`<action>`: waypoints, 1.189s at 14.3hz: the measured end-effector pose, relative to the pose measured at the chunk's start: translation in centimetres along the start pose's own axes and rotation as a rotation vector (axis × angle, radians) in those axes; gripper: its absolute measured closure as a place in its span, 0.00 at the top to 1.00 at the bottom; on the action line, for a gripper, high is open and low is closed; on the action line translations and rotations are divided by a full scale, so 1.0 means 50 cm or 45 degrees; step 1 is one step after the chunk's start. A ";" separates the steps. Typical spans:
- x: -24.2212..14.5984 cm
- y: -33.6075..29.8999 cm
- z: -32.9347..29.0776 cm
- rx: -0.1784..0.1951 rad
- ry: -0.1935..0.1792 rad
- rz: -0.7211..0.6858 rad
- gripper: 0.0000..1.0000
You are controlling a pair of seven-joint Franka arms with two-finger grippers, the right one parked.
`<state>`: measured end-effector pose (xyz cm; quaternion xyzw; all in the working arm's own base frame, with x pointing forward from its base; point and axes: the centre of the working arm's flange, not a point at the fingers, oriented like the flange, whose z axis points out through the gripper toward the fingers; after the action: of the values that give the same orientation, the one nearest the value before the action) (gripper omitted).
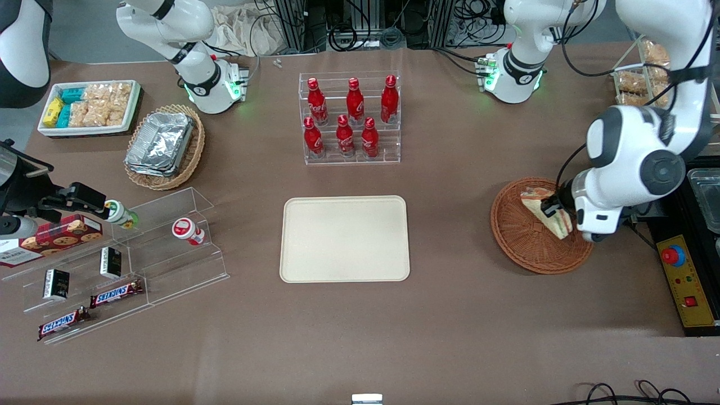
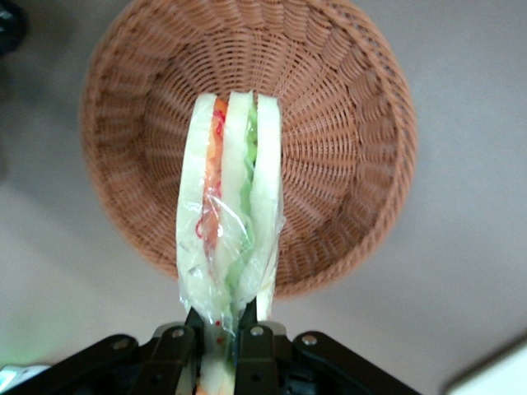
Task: Place sandwich from basket to tray
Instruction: 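Lift the sandwich out of the basket with the left gripper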
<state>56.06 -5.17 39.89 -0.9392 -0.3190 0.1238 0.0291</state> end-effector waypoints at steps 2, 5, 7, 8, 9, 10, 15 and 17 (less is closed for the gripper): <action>-0.020 0.002 -0.106 0.007 -0.004 0.017 0.15; -0.056 0.019 -0.214 -0.008 0.017 0.060 0.15; -0.079 0.041 -0.231 -0.013 0.028 0.106 0.15; -0.093 0.057 -0.232 -0.013 0.030 0.140 0.15; -0.113 0.079 -0.233 -0.012 0.033 0.175 0.15; -0.134 0.102 -0.232 -0.011 0.035 0.212 0.15; -0.263 0.230 -0.221 0.003 0.053 0.417 0.14; -0.314 0.287 -0.203 -0.004 0.068 0.502 0.14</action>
<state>55.06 -25.85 51.15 -0.9864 -0.1284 0.1018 0.0111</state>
